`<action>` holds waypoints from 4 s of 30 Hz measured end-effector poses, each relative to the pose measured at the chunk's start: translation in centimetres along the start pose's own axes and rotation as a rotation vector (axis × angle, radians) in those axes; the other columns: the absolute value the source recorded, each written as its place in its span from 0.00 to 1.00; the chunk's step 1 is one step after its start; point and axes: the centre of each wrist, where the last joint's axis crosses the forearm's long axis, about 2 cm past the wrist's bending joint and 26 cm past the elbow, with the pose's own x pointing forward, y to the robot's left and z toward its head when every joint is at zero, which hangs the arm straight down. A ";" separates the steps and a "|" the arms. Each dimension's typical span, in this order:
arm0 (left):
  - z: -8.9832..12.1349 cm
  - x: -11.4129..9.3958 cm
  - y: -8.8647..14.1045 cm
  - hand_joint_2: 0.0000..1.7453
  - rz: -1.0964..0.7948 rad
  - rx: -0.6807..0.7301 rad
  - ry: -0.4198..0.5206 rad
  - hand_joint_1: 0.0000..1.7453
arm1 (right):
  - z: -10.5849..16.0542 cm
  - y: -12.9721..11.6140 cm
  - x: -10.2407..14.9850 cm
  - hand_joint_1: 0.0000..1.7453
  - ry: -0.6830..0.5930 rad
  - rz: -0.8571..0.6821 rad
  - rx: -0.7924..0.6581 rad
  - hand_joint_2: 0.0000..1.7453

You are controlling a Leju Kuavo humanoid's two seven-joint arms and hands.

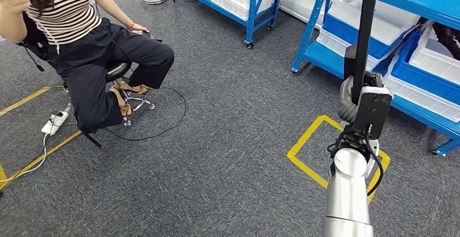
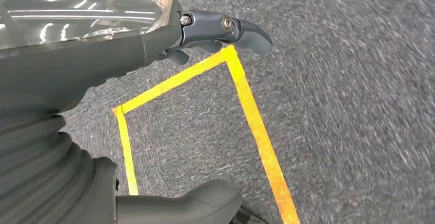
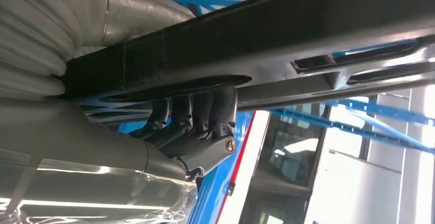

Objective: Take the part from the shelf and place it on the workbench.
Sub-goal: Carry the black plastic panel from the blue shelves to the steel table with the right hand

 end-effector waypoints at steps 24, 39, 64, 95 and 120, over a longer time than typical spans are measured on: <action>-0.2 0.1 0.4 1.00 -0.002 0.000 -0.005 0.00 | 0.0 -0.3 -0.3 1.00 0.029 0.029 0.009 1.00; -0.2 0.1 0.2 1.00 -0.018 -0.014 0.002 0.00 | 0.6 -0.7 -0.9 1.00 0.056 0.034 0.012 1.00; -0.2 0.3 0.3 1.00 -0.034 0.000 0.005 0.00 | -0.4 -0.1 -1.1 1.00 0.041 0.028 0.049 1.00; -0.2 0.2 0.3 1.00 -0.031 0.003 0.013 0.00 | -4.0 0.4 2.7 1.00 -0.055 -0.051 0.015 1.00; -0.4 0.3 0.8 1.00 -0.059 0.047 0.090 0.00 | -8.2 2.9 11.5 1.00 -0.258 -0.205 0.041 1.00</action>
